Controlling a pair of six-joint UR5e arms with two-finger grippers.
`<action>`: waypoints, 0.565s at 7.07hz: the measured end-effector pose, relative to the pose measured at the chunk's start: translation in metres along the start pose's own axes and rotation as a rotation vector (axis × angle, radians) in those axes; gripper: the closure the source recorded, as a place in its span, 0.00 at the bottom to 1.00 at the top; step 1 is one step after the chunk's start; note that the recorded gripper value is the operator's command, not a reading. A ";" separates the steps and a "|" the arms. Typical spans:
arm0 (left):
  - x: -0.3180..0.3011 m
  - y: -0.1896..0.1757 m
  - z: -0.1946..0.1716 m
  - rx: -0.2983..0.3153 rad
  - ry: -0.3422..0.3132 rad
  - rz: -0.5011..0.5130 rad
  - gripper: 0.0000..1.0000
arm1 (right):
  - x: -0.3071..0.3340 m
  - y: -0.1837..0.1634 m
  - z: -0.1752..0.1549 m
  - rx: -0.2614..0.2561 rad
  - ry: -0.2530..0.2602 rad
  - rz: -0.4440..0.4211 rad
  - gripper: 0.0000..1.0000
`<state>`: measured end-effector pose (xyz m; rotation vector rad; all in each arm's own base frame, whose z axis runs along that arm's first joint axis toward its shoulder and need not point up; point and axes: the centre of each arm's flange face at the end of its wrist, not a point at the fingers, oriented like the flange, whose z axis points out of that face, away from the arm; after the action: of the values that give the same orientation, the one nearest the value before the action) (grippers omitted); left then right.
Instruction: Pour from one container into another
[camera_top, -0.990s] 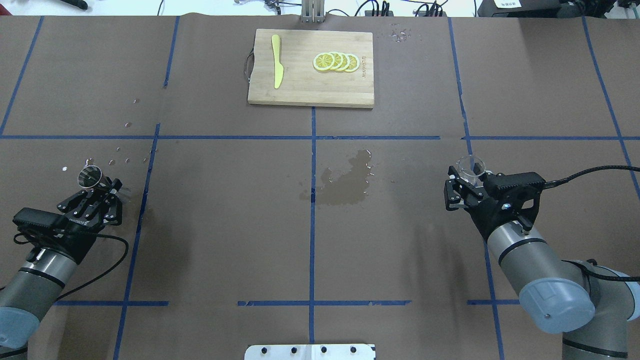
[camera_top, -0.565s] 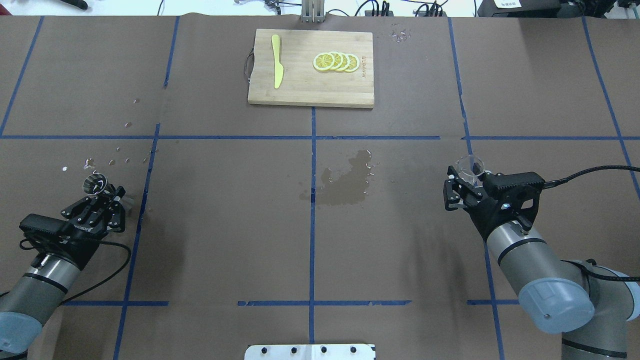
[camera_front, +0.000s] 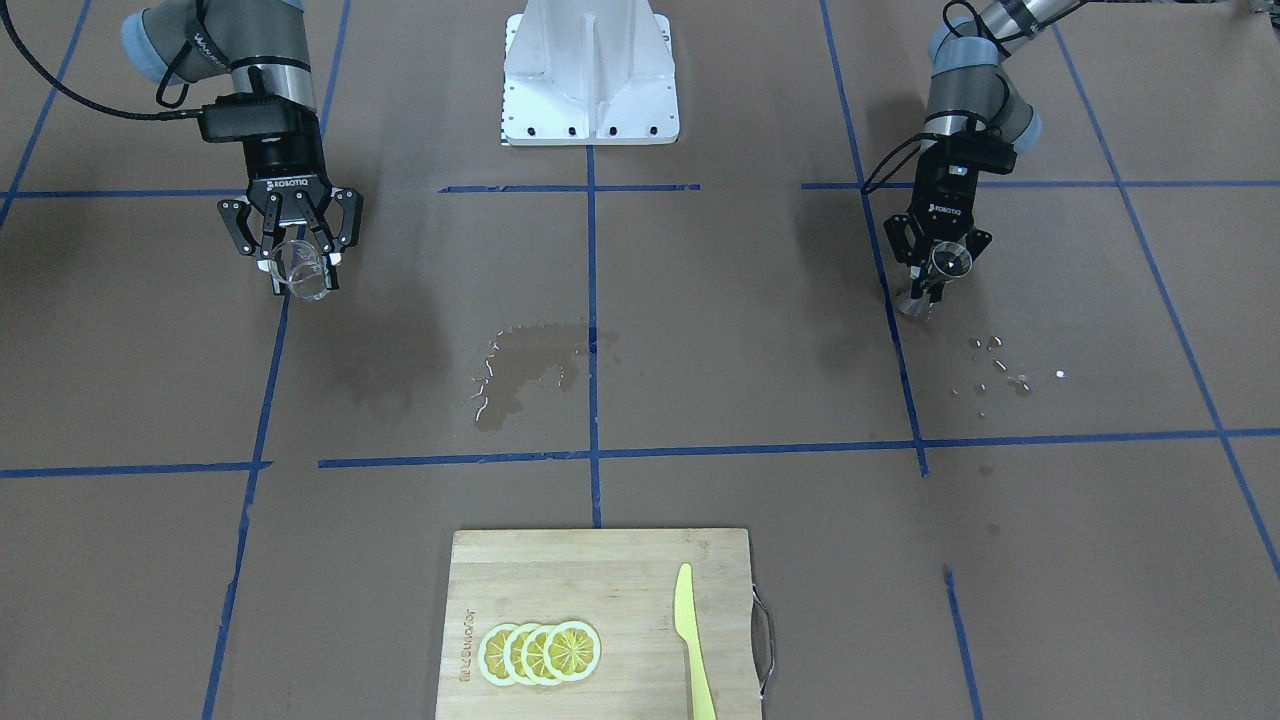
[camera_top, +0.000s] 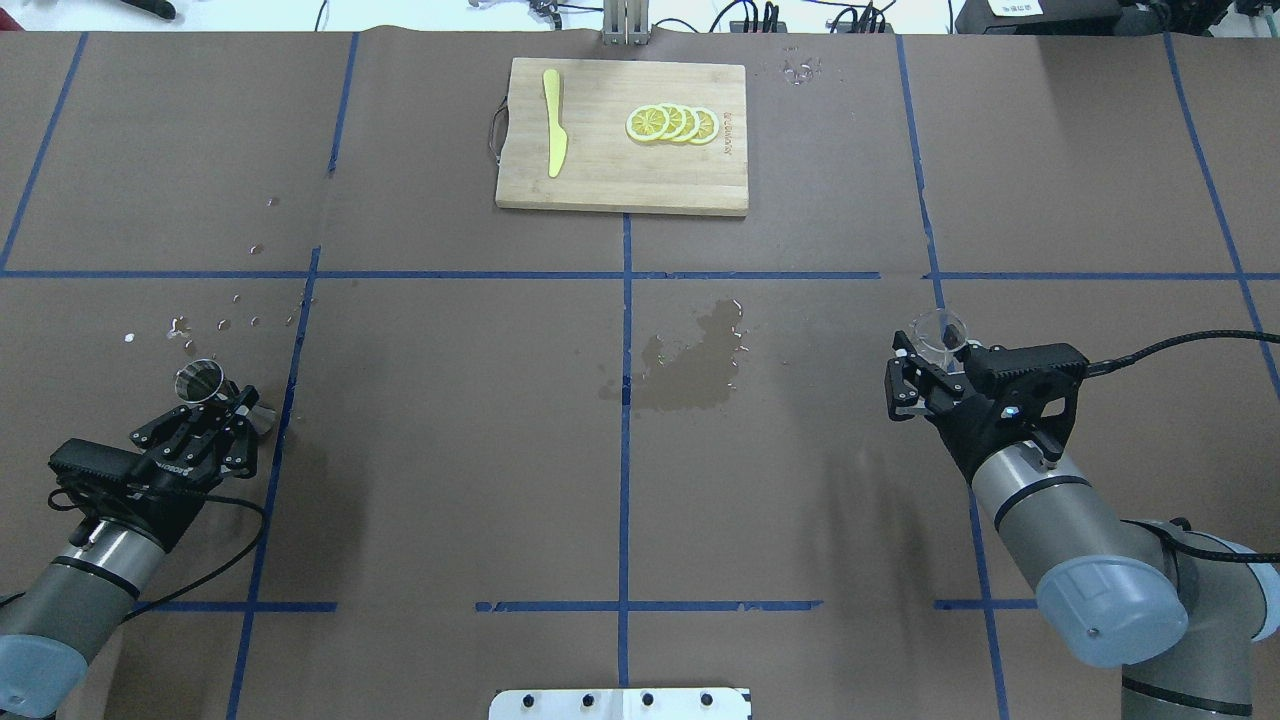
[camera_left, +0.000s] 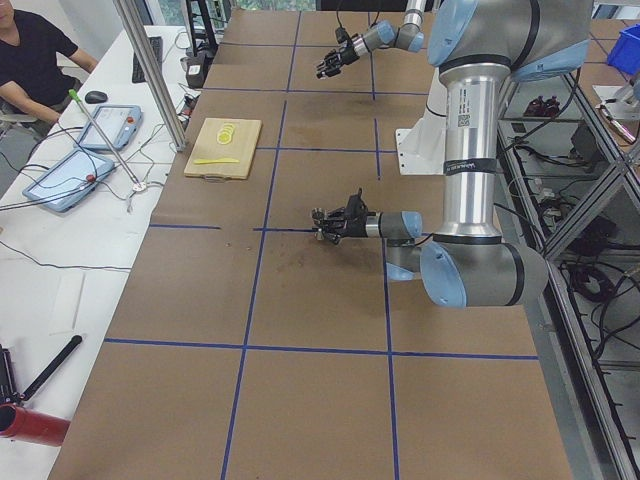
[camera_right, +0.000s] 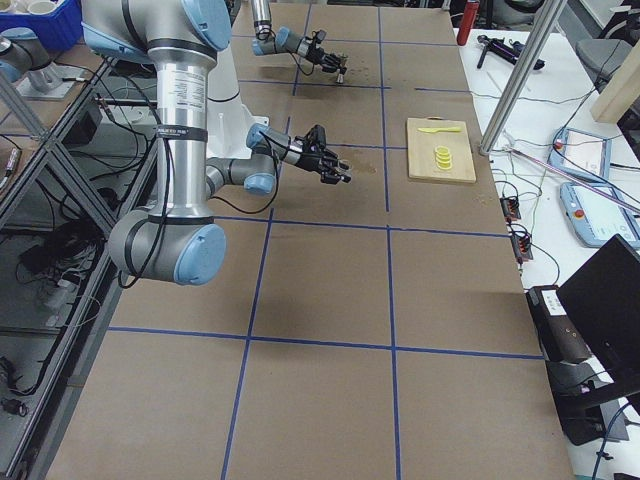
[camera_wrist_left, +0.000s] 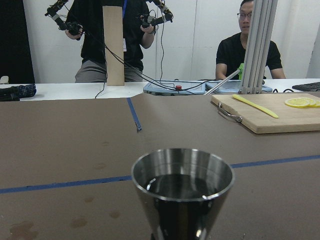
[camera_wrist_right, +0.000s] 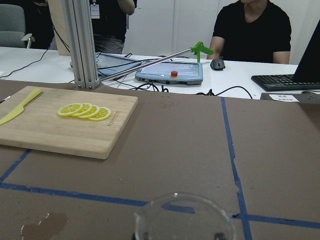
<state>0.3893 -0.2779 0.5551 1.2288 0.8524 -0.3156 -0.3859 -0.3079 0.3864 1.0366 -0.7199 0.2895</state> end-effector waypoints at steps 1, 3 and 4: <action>0.000 0.002 -0.001 -0.003 0.002 0.002 1.00 | 0.000 0.000 0.000 0.000 0.000 0.000 0.98; 0.000 0.005 -0.002 -0.010 0.004 0.007 1.00 | -0.001 0.000 0.000 0.000 0.000 -0.001 0.98; 0.000 0.007 -0.002 -0.012 0.004 0.009 0.99 | -0.001 0.000 0.000 0.000 -0.001 -0.001 0.98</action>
<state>0.3926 -0.2738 0.5596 1.2223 0.8508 -0.3003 -0.3863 -0.3080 0.3855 1.0372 -0.7201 0.2887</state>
